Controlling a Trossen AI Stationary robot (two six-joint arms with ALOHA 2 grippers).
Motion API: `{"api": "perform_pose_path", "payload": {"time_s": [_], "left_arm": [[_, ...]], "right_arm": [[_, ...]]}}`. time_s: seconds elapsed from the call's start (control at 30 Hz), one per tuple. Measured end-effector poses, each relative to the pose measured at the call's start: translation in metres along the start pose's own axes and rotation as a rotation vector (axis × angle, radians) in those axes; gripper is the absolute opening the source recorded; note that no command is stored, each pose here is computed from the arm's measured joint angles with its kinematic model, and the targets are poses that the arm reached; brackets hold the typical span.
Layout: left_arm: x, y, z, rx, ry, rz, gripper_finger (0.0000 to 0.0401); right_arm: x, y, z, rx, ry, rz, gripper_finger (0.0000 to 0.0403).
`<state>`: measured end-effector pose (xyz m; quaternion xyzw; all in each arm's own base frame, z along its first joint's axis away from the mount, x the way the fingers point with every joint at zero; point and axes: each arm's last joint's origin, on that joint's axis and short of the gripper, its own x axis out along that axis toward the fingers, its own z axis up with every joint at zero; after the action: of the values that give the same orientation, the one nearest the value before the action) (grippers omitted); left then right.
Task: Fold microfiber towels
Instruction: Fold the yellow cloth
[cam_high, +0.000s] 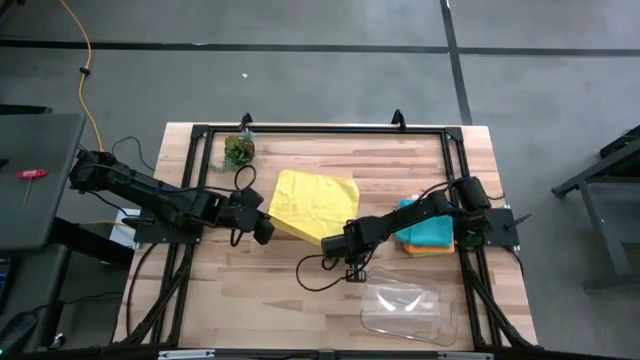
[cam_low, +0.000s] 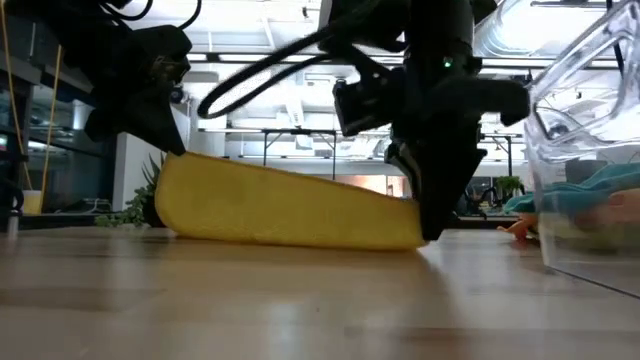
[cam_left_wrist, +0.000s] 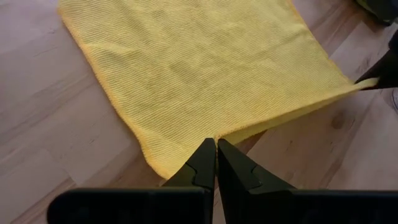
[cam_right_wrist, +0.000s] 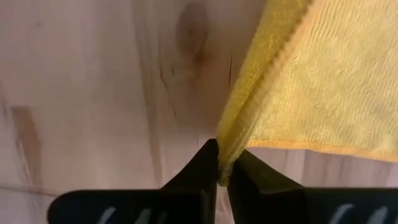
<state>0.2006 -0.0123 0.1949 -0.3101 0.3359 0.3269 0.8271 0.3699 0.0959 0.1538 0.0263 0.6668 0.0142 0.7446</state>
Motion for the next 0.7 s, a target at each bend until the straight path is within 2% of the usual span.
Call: {"api": "perform_pose_path", "payload": {"time_s": [0.13,0.5,0.7], "left_arm": [[0.000,0.000,0.000,-0.002,0.001,-0.001,0.0000],[0.001,-0.003,0.006,-0.064,-0.026,-0.046,0.0000],[0.006,0.004,0.018,-0.100,-0.048,-0.030,0.0000]], "right_arm": [[-0.008,-0.001,-0.001,-0.062,-0.008,0.016,0.0005],[-0.035,-0.025,0.002,-0.072,-0.065,0.093,0.0001],[-0.055,-0.052,0.004,-0.010,-0.120,0.092,0.0001]]}}
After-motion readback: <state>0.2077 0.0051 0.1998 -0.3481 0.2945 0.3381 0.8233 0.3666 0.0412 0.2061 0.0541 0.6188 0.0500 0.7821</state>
